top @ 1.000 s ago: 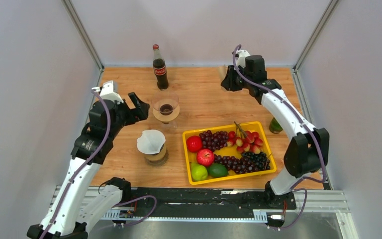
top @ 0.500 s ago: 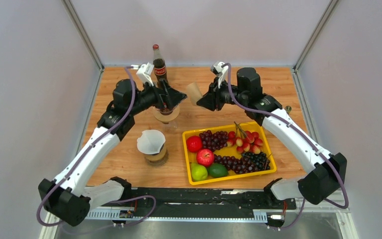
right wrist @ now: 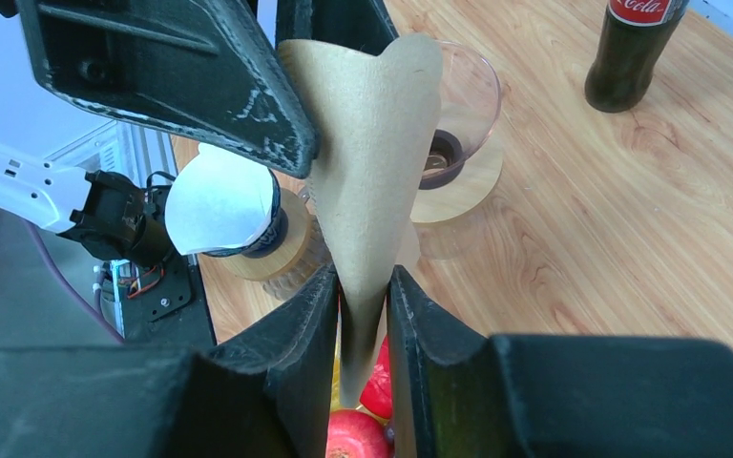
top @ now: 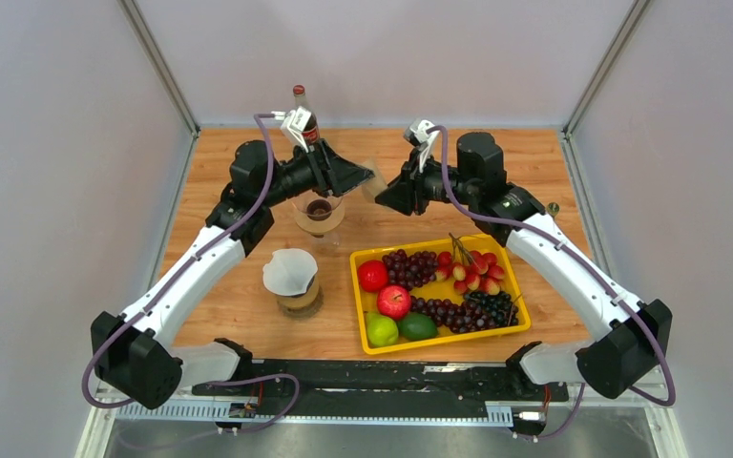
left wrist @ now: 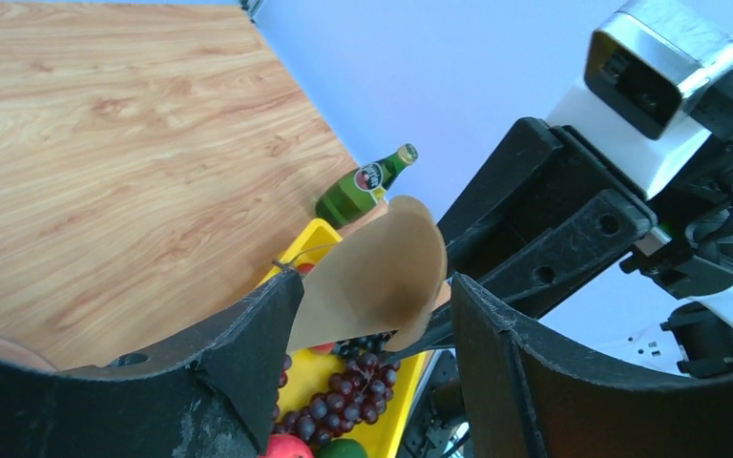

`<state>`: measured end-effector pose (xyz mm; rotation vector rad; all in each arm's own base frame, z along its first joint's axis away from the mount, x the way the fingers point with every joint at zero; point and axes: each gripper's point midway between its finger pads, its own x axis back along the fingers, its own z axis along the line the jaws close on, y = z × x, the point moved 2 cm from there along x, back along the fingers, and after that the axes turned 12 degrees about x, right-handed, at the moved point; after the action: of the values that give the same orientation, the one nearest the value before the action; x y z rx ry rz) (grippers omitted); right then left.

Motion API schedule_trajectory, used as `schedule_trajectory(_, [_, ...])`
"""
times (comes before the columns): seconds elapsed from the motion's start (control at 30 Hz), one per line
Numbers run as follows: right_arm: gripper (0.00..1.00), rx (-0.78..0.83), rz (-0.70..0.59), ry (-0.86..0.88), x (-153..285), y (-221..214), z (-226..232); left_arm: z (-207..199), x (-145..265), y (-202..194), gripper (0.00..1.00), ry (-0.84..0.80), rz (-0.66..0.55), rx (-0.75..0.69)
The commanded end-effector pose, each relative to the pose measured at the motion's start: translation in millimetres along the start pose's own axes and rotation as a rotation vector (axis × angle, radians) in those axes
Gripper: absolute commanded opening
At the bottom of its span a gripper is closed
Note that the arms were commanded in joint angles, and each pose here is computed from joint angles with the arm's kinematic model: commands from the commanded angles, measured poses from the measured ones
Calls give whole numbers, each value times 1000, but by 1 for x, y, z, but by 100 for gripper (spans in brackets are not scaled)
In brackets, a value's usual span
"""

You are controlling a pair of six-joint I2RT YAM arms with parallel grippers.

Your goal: Place the coffee filter in the dripper

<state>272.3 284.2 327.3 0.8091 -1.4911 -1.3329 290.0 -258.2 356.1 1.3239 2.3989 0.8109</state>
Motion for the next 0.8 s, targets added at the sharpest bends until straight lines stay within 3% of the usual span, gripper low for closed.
schedule_trajectory(0.0, [28, 46, -44, -5, -1, 14, -1, -36, 2, 13, 66, -124, -22, -45])
schedule_trajectory(0.27, [28, 38, -47, -33, -1, 17, -5, -40, -2, 8, 40, -159, 15, -41])
schedule_trajectory(0.4, [32, 25, -48, -90, 2, 19, -12, -41, -4, 7, 15, -170, 35, -54])
schedule_trajectory(0.43, [33, 23, -48, -106, 3, 19, -14, -42, -4, 8, 6, -172, 35, -61])
schedule_trajectory(0.53, [37, 17, -49, -135, 6, 19, -16, -39, -7, 10, 0, -164, 36, -110])
schedule_trajectory(0.7, [92, -26, -61, -309, 23, 20, -32, -28, -14, 7, 0, -125, 149, -266])
schedule_trajectory(0.77, [100, -64, -74, -439, 38, 19, -45, -18, -17, 3, 0, -124, 233, -410])
